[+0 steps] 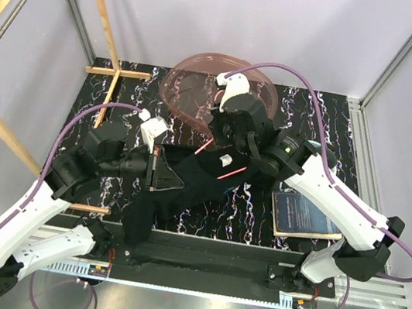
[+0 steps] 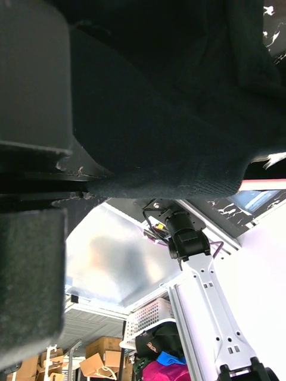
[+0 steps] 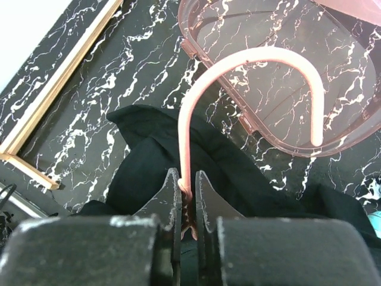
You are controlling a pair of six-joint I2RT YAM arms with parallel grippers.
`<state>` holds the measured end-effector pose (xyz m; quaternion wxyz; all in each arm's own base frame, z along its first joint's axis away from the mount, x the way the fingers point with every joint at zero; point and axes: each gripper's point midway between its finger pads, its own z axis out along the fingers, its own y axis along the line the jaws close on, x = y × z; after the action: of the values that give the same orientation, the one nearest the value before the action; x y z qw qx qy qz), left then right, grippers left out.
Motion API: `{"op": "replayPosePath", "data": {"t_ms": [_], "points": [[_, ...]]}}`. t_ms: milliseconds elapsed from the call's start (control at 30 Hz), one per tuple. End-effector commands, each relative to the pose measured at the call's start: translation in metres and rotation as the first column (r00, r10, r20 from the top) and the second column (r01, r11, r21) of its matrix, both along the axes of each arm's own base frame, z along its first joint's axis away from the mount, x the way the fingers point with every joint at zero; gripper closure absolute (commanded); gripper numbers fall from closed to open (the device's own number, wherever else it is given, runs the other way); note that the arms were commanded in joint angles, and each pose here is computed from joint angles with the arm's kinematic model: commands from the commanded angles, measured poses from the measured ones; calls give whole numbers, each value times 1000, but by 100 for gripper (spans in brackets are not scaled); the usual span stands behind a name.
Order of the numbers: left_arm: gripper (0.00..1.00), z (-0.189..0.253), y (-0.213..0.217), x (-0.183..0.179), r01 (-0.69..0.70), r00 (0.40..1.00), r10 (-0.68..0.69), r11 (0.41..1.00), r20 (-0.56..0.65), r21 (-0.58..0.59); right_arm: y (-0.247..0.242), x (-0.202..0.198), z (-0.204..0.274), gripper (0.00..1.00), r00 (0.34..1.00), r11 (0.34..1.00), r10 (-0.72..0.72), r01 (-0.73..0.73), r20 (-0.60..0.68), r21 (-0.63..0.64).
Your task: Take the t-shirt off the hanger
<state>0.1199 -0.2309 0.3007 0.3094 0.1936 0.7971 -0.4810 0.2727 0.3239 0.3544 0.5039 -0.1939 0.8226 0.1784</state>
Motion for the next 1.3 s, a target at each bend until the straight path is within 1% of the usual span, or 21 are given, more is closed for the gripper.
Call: {"op": "replayPosePath", "data": {"t_ms": [0, 33, 133, 167, 233, 267, 367, 400, 500, 667, 800, 933, 1033, 1067, 1100, 1167, 1200, 1267], "points": [[89, 38, 3, 15, -65, 988, 74, 996, 138, -68, -9, -4, 24, 100, 998, 996, -44, 40, 45, 81], [73, 39, 6, 15, -77, 986, 86, 995, 143, -64, -11, -3, 26, 100, 997, 995, -57, 52, 47, 90], [55, 35, 16, 19, -137, 978, 140, 990, 152, -32, -22, -1, 30, 100, 992, 990, -105, 99, 62, 102], [42, 33, 21, 20, -161, 974, 162, 987, 161, -20, -28, 0, 33, 100, 989, 987, -130, 122, 74, 106], [30, 32, 27, 20, -184, 968, 184, 983, 170, -15, -37, -1, 37, 100, 984, 982, -157, 146, 84, 117], [23, 32, 34, 19, -212, 961, 210, 977, 182, -10, -42, 0, 39, 100, 979, 979, -178, 167, 94, 117], [15, 30, 42, 18, -242, 953, 238, 970, 189, -3, -55, -1, 47, 100, 969, 970, -217, 201, 115, 135], [11, 31, 44, 16, -243, 951, 240, 970, 195, -10, -60, -2, 50, 100, 967, 968, -226, 208, 121, 142], [9, 26, 44, 10, -230, 956, 228, 973, 182, -12, -70, -3, 58, 100, 956, 957, -260, 237, 133, 169], [8, 16, 45, 0, -205, 965, 205, 979, 160, -19, -79, -6, 63, 100, 950, 949, -280, 252, 138, 191], [10, 10, 45, -8, -177, 972, 180, 984, 149, -30, -85, -7, 67, 100, 944, 943, -295, 263, 149, 205], [17, 13, 44, -13, -161, 974, 167, 986, 150, -50, -88, -6, 67, 100, 940, 941, -305, 272, 153, 203], [26, 12, 43, -15, -149, 977, 154, 988, 144, -49, -88, -6, 69, 100, 938, 938, -311, 277, 153, 209], [36, 12, 42, -15, -146, 978, 151, 988, 143, -48, -89, -6, 69, 100, 937, 937, -314, 280, 154, 210], [42, 12, 43, -15, -147, 978, 153, 988, 144, -49, -89, -6, 70, 100, 938, 937, -312, 277, 154, 212], [59, 13, 46, -11, -179, 972, 184, 983, 148, -49, -89, -6, 70, 100, 937, 935, -315, 279, 151, 217], [76, 15, 47, -9, -192, 968, 198, 980, 156, -55, -89, -8, 71, 100, 939, 937, -308, 272, 150, 219], [91, 18, 55, -2, -253, 951, 259, 966, 169, -54, -88, -8, 70, 100, 941, 937, -305, 269, 148, 222]]}}
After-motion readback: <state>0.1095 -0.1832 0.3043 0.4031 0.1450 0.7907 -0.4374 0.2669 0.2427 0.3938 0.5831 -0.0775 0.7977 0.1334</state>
